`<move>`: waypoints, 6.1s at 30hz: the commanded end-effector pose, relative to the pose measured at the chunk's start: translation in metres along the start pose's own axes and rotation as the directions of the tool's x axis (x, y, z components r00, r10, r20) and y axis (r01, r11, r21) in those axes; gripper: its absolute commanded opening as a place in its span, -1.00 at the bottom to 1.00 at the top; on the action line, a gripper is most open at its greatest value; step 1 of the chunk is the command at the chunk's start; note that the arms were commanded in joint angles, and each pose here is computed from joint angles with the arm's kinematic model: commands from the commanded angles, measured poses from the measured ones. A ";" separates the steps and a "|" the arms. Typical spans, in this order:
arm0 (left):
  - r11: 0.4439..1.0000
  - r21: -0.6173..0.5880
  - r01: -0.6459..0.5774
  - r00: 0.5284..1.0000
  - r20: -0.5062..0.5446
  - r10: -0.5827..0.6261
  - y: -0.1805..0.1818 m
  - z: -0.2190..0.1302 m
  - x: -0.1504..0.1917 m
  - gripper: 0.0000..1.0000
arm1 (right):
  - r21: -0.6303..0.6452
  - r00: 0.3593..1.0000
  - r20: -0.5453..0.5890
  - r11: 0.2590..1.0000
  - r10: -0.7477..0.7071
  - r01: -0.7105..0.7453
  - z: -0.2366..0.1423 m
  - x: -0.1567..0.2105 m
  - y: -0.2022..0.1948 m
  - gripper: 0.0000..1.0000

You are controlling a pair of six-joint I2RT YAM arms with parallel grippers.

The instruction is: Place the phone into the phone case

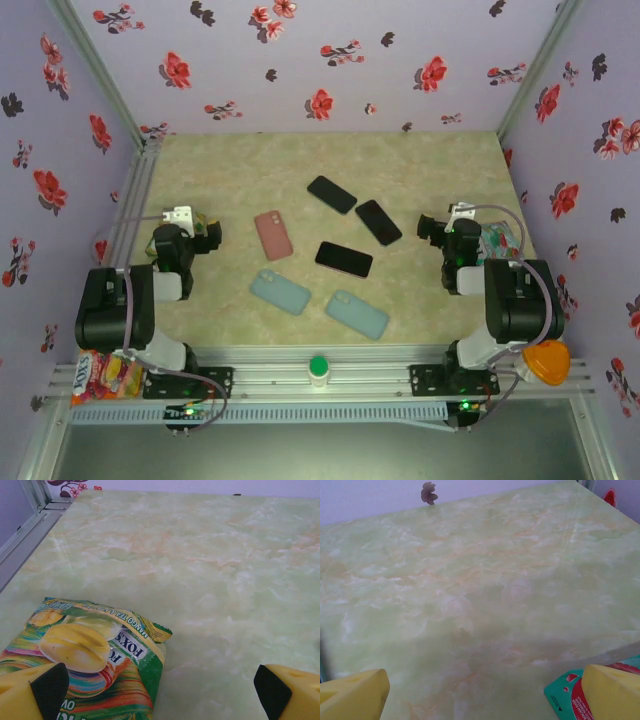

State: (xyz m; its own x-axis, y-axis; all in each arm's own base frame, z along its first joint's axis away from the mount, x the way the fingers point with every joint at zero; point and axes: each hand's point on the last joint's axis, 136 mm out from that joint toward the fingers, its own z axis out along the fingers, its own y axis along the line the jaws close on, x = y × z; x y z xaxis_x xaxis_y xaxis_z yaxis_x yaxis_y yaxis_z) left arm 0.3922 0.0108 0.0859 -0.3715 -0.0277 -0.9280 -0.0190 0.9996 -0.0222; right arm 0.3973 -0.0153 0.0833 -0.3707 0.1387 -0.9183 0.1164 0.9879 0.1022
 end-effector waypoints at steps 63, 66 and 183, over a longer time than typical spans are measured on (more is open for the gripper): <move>0.966 0.088 0.243 0.930 -0.303 -0.206 -0.109 -0.074 -0.048 0.29 | -0.585 0.767 -0.375 0.774 -0.521 0.240 -0.069 0.050 0.231 0.99; 0.964 0.089 0.251 0.930 -0.300 -0.215 -0.108 -0.078 -0.047 0.29 | -0.618 0.741 -0.399 0.756 -0.539 0.217 -0.070 0.060 0.239 0.99; 0.962 0.147 0.229 0.939 -0.296 -0.178 -0.117 -0.088 -0.043 0.29 | -0.684 0.526 -0.467 0.667 -0.711 0.294 -0.092 0.132 0.262 0.36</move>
State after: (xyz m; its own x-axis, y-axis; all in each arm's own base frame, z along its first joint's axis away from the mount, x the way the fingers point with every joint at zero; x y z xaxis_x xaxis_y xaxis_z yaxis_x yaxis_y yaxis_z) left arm 0.3294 -0.0971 0.1663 -0.6012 -0.2363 -0.7634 -0.0030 0.9559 -0.2936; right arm 0.2955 0.2614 0.0200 -0.6920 -0.6170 -0.3747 -0.6727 0.7395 0.0245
